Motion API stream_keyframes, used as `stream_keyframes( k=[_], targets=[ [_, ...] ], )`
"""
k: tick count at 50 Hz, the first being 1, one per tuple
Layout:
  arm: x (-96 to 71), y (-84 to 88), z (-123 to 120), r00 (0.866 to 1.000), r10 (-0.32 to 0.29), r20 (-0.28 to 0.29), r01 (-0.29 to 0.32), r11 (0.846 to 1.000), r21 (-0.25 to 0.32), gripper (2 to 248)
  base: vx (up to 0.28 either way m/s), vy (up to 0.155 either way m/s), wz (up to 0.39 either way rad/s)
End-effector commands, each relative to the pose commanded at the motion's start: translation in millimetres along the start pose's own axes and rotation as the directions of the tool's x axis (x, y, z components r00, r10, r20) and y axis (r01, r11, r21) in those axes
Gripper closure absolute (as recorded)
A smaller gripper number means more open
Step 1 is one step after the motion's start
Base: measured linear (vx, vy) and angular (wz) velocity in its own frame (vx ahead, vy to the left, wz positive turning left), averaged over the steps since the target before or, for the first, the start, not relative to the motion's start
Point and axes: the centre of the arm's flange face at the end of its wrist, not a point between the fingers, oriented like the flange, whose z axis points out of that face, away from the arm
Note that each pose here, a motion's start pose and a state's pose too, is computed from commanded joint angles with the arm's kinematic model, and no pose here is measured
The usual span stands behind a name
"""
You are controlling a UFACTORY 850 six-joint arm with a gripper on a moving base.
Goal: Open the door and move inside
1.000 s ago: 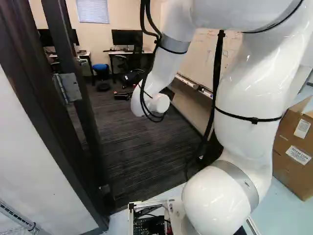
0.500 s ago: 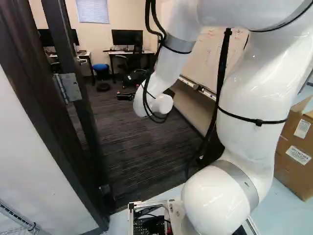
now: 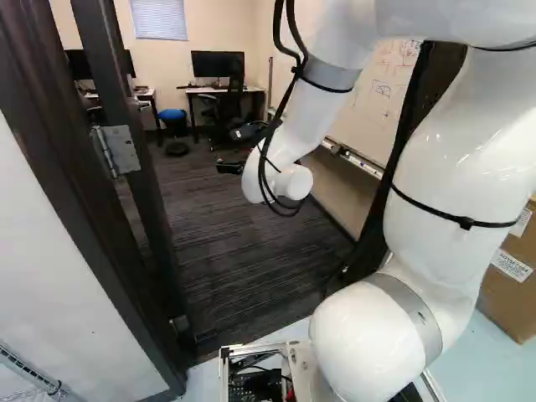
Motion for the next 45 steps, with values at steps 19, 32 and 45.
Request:
stream_keyframes(
  k=[19, 32, 45],
  targets=[
    [-20.5, 30.0, -53.5, 0.997, 0.058, 0.042, -0.052, 0.989, -0.135, 3, 0.000, 0.000, 0.000],
    [-36.4, 43.5, -87.9, 0.993, 0.100, 0.062, -0.084, 0.972, -0.221, 3, 0.000, 0.000, 0.000],
    [-50.3, 51.1, -114.7, 0.988, 0.135, 0.075, -0.108, 0.952, -0.287, 3, 0.000, 0.000, 0.000]
  ],
)
